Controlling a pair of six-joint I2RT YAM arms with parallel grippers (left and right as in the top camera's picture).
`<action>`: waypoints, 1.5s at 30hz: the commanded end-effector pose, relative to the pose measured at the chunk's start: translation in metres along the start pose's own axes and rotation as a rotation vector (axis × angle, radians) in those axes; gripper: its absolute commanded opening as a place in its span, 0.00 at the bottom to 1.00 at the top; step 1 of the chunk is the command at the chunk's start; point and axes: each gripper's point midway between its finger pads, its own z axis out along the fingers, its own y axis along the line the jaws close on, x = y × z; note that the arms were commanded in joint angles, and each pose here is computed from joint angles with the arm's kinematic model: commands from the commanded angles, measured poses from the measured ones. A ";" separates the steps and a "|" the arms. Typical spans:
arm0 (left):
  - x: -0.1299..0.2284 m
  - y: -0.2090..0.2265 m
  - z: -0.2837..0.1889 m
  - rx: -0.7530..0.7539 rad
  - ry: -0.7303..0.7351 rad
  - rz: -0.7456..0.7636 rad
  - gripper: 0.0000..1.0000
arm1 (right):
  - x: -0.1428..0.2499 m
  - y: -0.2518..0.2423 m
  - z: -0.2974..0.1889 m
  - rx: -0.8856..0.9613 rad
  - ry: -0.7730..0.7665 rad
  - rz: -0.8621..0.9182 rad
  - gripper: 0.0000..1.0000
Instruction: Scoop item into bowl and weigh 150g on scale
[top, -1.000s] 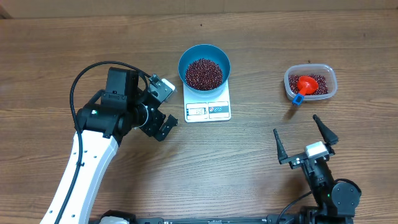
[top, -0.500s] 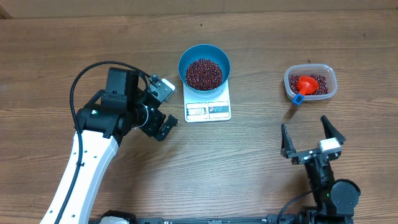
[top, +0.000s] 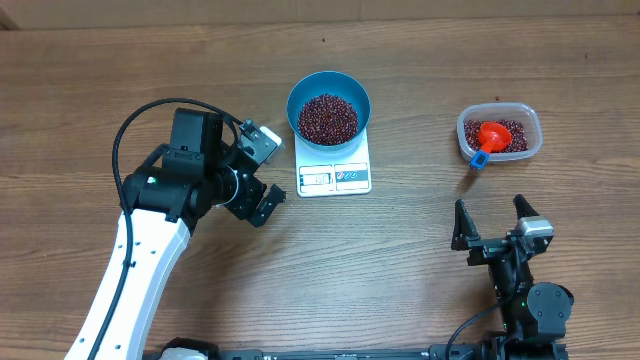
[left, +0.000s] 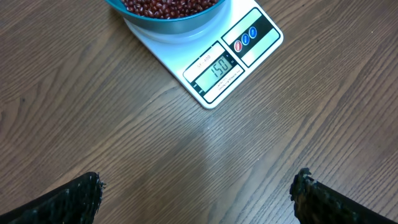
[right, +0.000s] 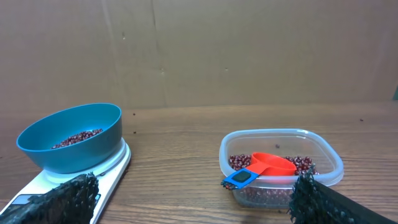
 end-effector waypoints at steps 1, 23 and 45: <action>0.000 0.003 -0.001 -0.007 -0.001 0.002 0.99 | 0.002 0.000 0.000 0.004 -0.004 0.011 1.00; 0.000 0.003 -0.001 -0.007 -0.001 0.002 1.00 | 0.005 0.036 -0.001 -0.143 0.008 0.009 1.00; 0.000 0.003 -0.001 -0.007 -0.001 0.002 0.99 | 0.005 0.036 -0.001 -0.142 0.008 0.009 1.00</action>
